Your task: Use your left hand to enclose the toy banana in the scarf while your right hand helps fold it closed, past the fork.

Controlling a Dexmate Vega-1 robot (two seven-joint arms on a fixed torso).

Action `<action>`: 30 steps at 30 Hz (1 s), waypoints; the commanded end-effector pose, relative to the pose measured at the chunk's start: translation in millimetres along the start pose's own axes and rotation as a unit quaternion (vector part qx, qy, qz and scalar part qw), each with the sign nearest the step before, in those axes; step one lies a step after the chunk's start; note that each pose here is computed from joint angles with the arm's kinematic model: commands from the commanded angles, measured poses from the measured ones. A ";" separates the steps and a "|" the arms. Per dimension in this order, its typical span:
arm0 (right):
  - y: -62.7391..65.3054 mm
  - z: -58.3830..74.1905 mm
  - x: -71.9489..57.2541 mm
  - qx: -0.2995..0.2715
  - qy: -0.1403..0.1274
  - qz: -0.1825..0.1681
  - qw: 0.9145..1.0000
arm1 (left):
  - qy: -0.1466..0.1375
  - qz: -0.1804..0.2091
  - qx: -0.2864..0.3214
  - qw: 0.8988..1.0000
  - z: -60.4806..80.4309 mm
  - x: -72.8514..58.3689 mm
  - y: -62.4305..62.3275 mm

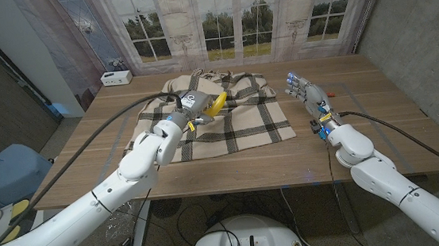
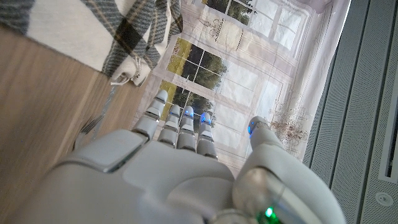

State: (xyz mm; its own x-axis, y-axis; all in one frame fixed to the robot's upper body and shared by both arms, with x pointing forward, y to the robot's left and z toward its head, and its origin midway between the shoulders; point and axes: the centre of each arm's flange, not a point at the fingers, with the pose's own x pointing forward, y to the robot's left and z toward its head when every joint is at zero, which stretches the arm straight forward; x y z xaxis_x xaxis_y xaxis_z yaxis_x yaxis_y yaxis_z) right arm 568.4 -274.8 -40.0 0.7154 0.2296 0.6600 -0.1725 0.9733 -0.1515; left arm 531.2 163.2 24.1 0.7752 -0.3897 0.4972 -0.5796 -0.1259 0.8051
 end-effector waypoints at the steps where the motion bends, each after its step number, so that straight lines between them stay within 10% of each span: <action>1: 4.4 5.4 4.2 -0.004 -0.010 -0.001 1.000 | 0.025 -0.024 0.024 0.999 -29.2 23.0 -1.9; 30: 3.0 7.6 2.8 -0.011 -0.009 -0.023 1.000 | 0.001 -0.023 0.084 0.996 -43.3 89.1 -11.5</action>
State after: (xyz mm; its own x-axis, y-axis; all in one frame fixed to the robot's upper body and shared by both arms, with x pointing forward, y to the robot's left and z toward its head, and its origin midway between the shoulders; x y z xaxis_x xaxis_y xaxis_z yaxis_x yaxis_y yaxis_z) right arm 567.3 -267.9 -31.9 0.7043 0.2048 0.6798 -0.1447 0.9788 -0.1450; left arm 599.8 178.1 65.2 0.8175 -0.3575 0.4516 -0.5490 -0.2466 0.7986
